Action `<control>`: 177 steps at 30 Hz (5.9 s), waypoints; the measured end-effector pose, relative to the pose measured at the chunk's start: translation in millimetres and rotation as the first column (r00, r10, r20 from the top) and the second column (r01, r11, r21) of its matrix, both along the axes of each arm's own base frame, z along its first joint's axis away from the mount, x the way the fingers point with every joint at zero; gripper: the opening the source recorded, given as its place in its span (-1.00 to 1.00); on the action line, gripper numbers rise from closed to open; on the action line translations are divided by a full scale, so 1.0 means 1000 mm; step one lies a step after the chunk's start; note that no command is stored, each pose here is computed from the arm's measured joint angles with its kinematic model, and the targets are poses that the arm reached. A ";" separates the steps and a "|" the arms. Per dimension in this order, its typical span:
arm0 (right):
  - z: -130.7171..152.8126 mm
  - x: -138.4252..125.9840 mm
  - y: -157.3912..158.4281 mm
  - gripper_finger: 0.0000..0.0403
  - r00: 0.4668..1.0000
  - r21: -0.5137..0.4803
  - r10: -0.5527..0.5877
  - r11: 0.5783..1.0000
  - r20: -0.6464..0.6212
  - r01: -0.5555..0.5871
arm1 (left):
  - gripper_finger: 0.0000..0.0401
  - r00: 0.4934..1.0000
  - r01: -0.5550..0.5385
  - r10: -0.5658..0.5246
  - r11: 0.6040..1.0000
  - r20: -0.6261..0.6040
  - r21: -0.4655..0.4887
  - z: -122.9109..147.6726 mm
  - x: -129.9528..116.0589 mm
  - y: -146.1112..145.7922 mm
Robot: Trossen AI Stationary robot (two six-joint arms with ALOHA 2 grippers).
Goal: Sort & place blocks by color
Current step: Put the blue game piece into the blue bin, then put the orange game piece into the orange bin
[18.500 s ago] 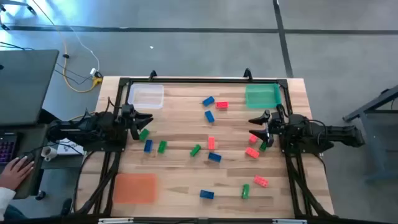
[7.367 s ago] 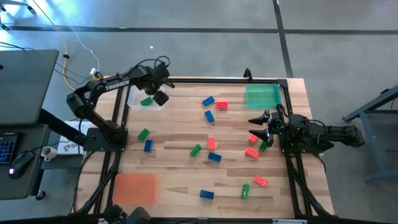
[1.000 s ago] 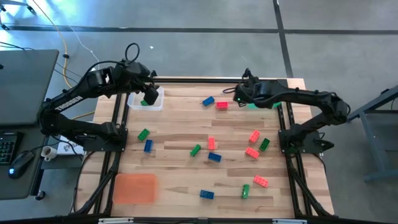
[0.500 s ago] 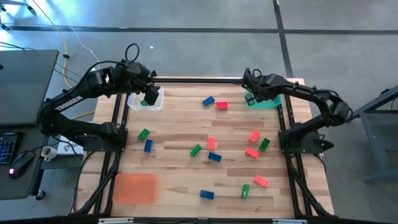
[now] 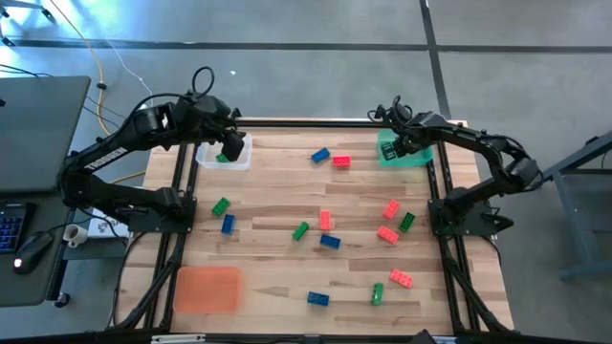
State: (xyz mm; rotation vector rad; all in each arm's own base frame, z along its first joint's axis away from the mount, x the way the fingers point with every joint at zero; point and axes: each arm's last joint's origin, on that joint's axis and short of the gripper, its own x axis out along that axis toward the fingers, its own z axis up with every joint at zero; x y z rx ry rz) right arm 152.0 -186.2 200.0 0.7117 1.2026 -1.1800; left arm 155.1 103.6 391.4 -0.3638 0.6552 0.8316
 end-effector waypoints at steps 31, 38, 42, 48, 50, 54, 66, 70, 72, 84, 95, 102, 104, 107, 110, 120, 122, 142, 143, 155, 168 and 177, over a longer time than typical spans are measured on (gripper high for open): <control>0.058 0.004 0.065 0.29 0.934 -0.041 0.066 0.998 0.350 -0.056 | 0.11 1.000 0.003 -0.003 1.000 0.001 -0.002 0.000 0.000 0.000; 0.069 0.018 0.107 0.30 0.878 -0.033 0.207 0.976 0.432 -0.214 | 0.11 1.000 0.003 -0.003 1.000 0.001 -0.001 0.000 0.000 0.000; 0.068 0.025 0.129 0.30 0.856 -0.007 0.271 0.954 0.441 -0.299 | 0.11 1.000 0.002 -0.002 1.000 0.000 0.000 0.000 0.000 0.000; 0.066 0.029 0.160 0.30 0.850 0.061 0.287 0.936 0.441 -0.348 | 0.11 1.000 0.001 -0.001 1.000 0.000 0.001 0.000 0.000 0.000; 0.066 0.030 0.169 0.30 0.844 0.075 0.296 0.928 0.447 -0.365 | 0.11 1.000 0.001 -0.001 1.000 0.000 0.001 0.000 0.000 0.000; 0.066 0.031 0.184 0.30 0.836 0.101 0.298 0.918 0.460 -0.383 | 0.11 1.000 -0.002 0.002 1.000 -0.002 0.003 0.000 0.000 0.000; 0.058 0.031 0.215 0.30 0.861 0.179 0.306 0.897 0.405 -0.403 | 0.11 1.000 0.002 -0.002 1.000 -0.005 0.006 0.000 0.000 0.000; 0.048 0.037 0.227 0.30 0.874 0.214 0.336 0.880 0.352 -0.424 | 0.11 1.000 0.016 -0.015 1.000 -0.016 0.016 0.000 0.000 0.000; 0.042 0.041 0.232 0.30 0.883 0.226 0.342 0.878 0.323 -0.423 | 0.11 1.000 0.016 -0.015 1.000 -0.016 0.016 0.000 0.000 0.000; 0.002 0.063 0.254 0.30 0.918 0.362 0.369 0.844 0.144 -0.396 | 0.11 1.000 0.016 -0.016 1.000 -0.016 0.016 0.000 0.000 0.000; -0.028 0.074 0.258 0.30 0.937 0.385 0.350 0.863 0.007 -0.326 | 0.11 1.000 0.016 -0.016 1.000 -0.016 0.016 0.000 0.000 0.000; -0.039 0.076 0.259 0.30 0.935 0.386 0.350 0.871 -0.053 -0.304 | 0.11 1.000 0.016 -0.016 1.000 -0.016 0.016 0.000 0.000 0.000; -0.041 0.077 0.259 0.30 0.935 0.382 0.350 0.874 -0.066 -0.300 | 0.11 1.000 0.016 -0.016 1.000 -0.016 0.016 0.000 0.000 0.000; -0.045 0.077 0.258 0.30 0.933 0.375 0.348 0.880 -0.091 -0.292 | 0.11 1.000 0.016 -0.016 1.000 -0.016 0.016 0.000 0.000 0.000; -0.050 0.078 0.258 0.30 0.931 0.369 0.348 0.885 -0.115 -0.285 | 0.11 1.000 0.016 -0.016 1.000 -0.016 0.016 0.000 0.000 0.000; -0.064 0.085 0.261 0.25 0.927 0.391 0.352 0.878 -0.133 -0.277 | 0.11 1.000 0.016 -0.016 1.000 -0.016 0.016 0.000 0.000 0.000; -0.065 0.085 0.261 0.16 0.926 0.394 0.351 0.877 -0.136 -0.275 | 0.11 1.000 0.016 -0.016 1.000 -0.016 0.016 0.000 0.000 0.000; -0.017 0.129 0.268 -0.47 0.901 0.244 0.433 0.872 0.019 -0.424 | 0.11 0.998 0.066 -0.066 0.998 0.014 -0.020 0.000 0.002 -0.001; -0.010 0.133 0.267 -0.47 0.893 0.220 0.449 0.869 0.027 -0.443 | 0.11 0.997 0.074 -0.073 0.997 0.023 -0.020 0.001 0.002 -0.001; 0.072 0.180 0.224 -0.47 0.795 -0.079 0.591 0.807 0.139 -0.586 | 0.11 0.978 0.195 -0.198 0.980 0.064 0.041 0.006 0.008 0.000; 0.175 0.196 0.187 -0.47 0.663 -0.367 0.714 0.693 0.226 -0.621 | 0.11 0.938 0.302 -0.298 0.953 0.175 0.007 0.011 0.012 -0.003; 0.214 0.196 0.180 -0.47 0.592 -0.494 0.762 0.633 0.262 -0.596 | 0.24 0.941 0.284 -0.279 0.959 0.192 0.001 0.011 0.015 -0.001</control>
